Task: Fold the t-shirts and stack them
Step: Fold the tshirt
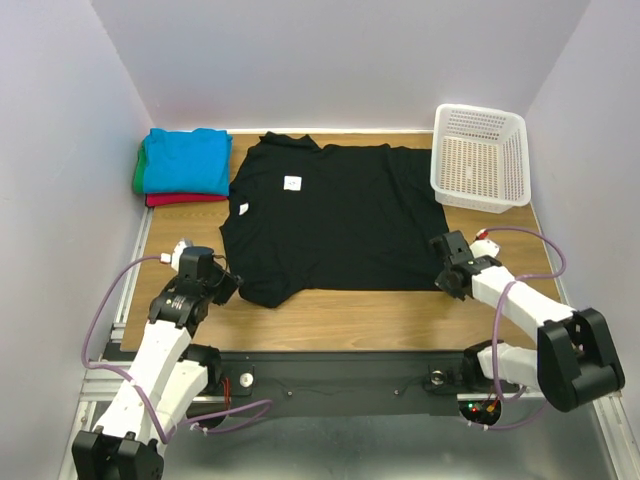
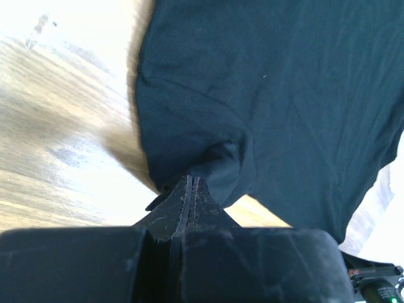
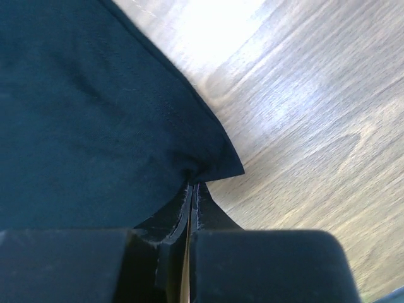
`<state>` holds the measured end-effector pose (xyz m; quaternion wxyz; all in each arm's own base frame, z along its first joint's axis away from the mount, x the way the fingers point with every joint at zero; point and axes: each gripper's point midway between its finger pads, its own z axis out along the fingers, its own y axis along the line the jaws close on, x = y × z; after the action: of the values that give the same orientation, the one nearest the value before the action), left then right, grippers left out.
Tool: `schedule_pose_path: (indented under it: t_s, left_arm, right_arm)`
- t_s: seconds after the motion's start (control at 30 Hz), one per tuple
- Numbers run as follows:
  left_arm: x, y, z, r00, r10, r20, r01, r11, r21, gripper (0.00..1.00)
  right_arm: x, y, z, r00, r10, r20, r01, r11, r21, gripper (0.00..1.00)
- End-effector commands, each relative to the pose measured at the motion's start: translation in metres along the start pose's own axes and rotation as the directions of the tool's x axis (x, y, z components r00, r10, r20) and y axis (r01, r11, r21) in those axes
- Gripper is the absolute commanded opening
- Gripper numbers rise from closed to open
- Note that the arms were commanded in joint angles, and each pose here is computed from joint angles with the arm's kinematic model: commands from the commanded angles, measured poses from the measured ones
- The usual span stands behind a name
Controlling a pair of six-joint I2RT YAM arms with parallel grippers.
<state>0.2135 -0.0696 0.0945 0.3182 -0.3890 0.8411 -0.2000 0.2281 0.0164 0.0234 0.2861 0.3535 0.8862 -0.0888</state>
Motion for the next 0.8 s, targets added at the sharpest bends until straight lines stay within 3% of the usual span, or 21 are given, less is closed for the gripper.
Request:
schedule_pose_path:
  t_s: [0.0, 0.1, 0.23, 0.33, 0.57, 0.77]
  left_arm:
    - [-0.019, -0.014, -0.017, 0.998, -0.002, 0.065, 0.001, 1.000, 0.015, 0.00]
    - [-0.023, -0.010, -0.029, 0.995, -0.048, 0.093, 0.048, 0.999, 0.000, 0.00]
    - [-0.026, -0.003, -0.042, 0.987, -0.097, 0.130, 0.097, 0.995, 0.005, 0.00]
    - [-0.023, 0.006, -0.046, 0.983, -0.123, 0.132, 0.127, 0.992, -0.020, 0.00]
    - [-0.022, 0.003, -0.049, 0.984, -0.122, 0.133, 0.122, 0.993, 0.009, 0.00]
    - [-0.031, -0.021, -0.041, 0.988, -0.084, 0.132, 0.076, 0.995, 0.065, 0.00]
  right_arm:
    - [-0.009, 0.004, -0.009, 0.999, 0.028, 0.031, -0.026, 0.998, -0.057, 0.00]
    - [0.001, 0.005, -0.018, 0.999, 0.033, -0.015, -0.034, 0.993, -0.115, 0.00]
    - [0.010, -0.019, -0.026, 0.997, 0.050, -0.058, -0.051, 0.998, -0.023, 0.00]
    - [0.014, -0.012, -0.034, 0.993, 0.078, -0.093, -0.084, 0.994, -0.063, 0.00]
    - [-0.002, -0.012, -0.055, 0.989, 0.141, -0.051, -0.147, 0.981, -0.128, 0.00]
    - [-0.017, -0.006, -0.057, 0.993, 0.116, -0.014, -0.117, 0.987, -0.114, 0.00]
